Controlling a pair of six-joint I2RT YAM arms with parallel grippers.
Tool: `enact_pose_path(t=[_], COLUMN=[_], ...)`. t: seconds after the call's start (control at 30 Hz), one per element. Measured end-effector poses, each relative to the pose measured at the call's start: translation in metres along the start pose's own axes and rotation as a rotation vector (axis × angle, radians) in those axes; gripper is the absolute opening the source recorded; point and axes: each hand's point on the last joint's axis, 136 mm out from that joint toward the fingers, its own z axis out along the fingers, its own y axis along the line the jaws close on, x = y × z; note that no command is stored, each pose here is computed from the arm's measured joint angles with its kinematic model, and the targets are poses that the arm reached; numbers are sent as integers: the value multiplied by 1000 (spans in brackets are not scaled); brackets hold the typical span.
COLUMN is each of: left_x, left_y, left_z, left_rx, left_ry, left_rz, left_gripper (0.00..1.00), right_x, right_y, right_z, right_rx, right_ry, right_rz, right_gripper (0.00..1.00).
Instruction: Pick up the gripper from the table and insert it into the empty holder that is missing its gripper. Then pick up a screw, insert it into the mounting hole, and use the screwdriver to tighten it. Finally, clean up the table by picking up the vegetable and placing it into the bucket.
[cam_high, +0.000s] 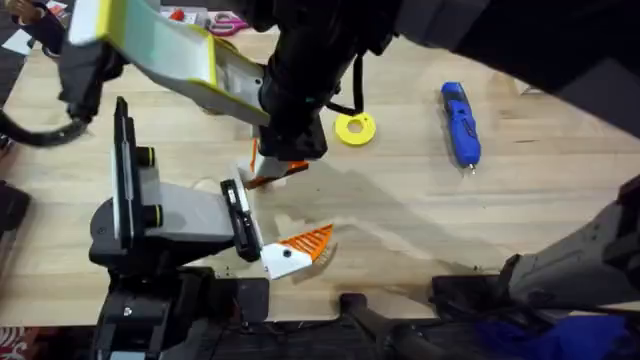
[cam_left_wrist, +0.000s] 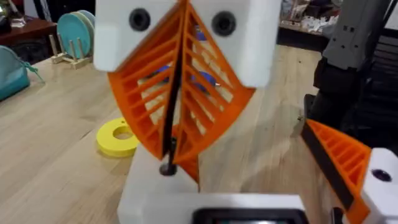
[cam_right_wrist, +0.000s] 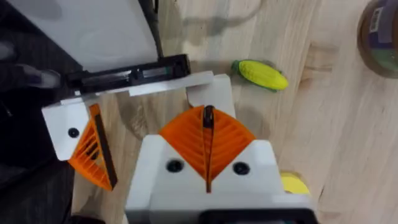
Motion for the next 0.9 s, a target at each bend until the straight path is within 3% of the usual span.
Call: enact_pose_path(t=[0.9], left_x=[0], left_y=[0], left_z=[0], left_rx=[1], left_ry=[1], left_rz=[-17], left_gripper=[986], right_x=[1], right_y=[-2], right_z=[9], right_rx=[-13], right_ry=[9], right_rz=[6], right_gripper=[11])
